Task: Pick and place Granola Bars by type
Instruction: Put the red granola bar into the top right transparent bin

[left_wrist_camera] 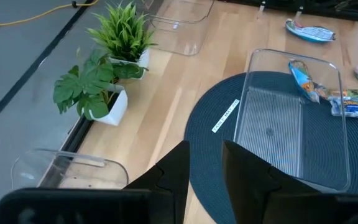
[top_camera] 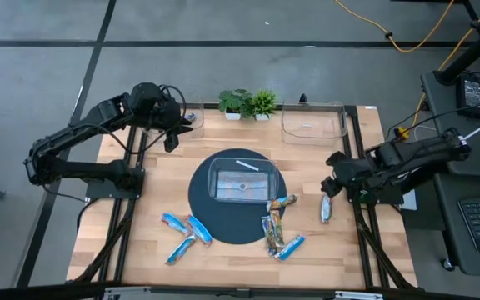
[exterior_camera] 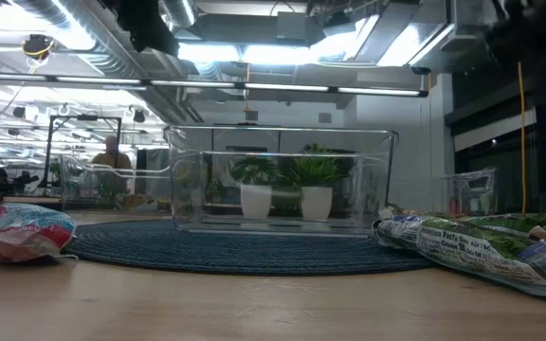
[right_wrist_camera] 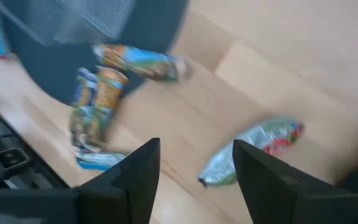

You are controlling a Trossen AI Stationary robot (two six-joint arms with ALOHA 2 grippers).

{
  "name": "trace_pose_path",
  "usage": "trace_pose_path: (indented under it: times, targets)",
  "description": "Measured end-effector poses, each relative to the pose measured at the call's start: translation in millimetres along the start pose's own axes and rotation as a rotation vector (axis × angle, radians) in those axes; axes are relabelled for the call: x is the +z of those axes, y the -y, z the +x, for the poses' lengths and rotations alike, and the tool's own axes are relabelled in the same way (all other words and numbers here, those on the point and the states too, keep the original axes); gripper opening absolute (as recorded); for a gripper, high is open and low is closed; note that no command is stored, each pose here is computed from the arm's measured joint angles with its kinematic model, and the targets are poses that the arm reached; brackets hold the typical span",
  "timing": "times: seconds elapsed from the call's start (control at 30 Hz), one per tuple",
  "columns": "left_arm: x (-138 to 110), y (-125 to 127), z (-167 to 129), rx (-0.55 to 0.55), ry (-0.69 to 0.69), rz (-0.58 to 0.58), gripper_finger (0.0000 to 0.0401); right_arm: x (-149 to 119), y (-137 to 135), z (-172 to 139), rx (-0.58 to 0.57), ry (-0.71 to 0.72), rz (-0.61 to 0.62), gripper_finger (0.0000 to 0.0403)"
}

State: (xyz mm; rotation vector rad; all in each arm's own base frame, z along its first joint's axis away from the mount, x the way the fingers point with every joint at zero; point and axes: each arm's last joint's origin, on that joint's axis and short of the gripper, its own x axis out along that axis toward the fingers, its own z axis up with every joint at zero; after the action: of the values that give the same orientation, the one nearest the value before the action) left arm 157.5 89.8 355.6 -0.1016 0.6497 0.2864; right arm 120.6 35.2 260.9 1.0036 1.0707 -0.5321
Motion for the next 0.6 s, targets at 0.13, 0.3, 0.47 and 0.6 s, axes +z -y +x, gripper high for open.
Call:
trace_pose_path:
  times: [0.13,0.3,0.47,0.6]
  targets:
    - [0.0,0.0,0.0,0.0,0.0,0.0,0.0086,-8.9,11.7,22.0,-0.066,-0.067,0.077,0.0202]
    - [0.0,0.0,0.0,-0.001,0.0,0.0,0.0086,-17.5,23.7,45.8,-0.101,-0.12,0.151,0.0202]
    - [0.0,0.1,0.0,-0.002,0.0,-0.001,0.0086,-21.8,28.8,61.3,-0.085,-0.12,0.183,0.0202]
    - [0.0,0.1,0.0,-0.002,0.0,-0.007,0.0086,-22.6,31.5,65.9,-0.091,-0.119,0.181,0.0202]
